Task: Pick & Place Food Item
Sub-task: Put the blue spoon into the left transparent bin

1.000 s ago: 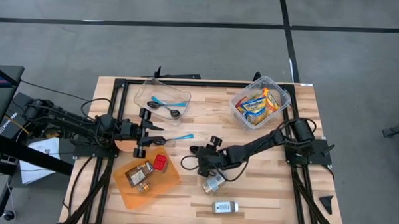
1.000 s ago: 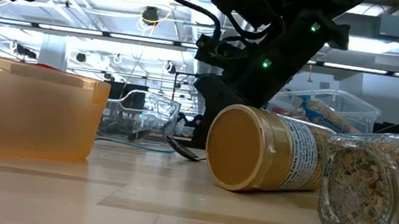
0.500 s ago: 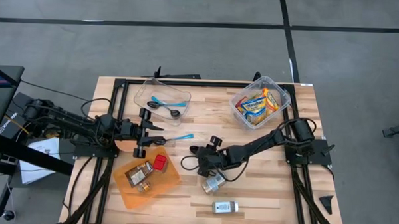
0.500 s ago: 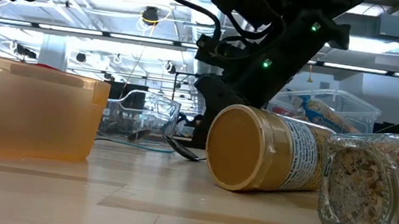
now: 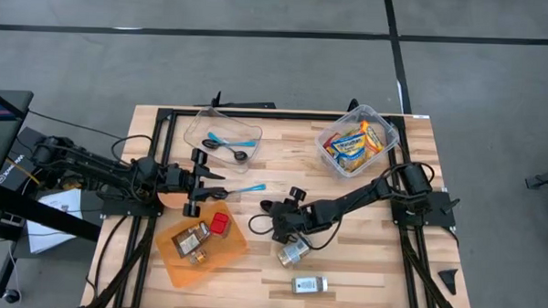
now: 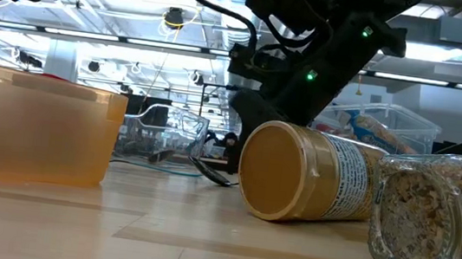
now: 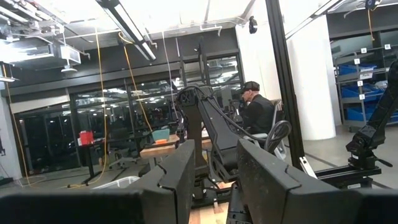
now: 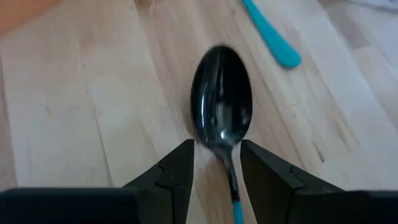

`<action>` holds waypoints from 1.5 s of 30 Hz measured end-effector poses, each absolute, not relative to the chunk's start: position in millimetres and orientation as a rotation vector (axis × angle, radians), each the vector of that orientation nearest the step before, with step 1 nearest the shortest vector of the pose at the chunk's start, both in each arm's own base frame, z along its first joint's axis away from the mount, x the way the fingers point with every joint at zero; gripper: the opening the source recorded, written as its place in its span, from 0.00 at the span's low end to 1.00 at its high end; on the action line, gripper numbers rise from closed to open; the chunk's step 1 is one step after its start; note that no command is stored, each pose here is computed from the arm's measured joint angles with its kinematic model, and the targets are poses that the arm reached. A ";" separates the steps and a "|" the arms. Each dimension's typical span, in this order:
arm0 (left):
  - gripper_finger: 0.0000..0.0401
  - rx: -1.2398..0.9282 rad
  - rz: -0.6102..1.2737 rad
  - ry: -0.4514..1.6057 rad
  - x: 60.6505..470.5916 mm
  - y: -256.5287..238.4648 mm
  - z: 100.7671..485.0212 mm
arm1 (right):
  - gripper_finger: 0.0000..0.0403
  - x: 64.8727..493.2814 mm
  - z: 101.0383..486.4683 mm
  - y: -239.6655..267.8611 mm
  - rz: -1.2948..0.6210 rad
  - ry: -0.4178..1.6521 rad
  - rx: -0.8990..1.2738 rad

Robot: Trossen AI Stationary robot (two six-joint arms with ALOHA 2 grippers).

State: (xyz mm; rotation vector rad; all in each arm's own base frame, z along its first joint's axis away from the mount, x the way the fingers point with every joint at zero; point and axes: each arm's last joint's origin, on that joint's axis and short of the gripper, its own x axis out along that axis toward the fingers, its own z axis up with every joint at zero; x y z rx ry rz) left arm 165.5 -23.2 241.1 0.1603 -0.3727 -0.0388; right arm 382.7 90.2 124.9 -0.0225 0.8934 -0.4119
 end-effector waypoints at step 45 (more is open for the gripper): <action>0.28 0.161 -0.039 -0.373 165.5 -23.2 241.2 | 0.23 366.7 95.3 67.4 -0.316 0.939 0.111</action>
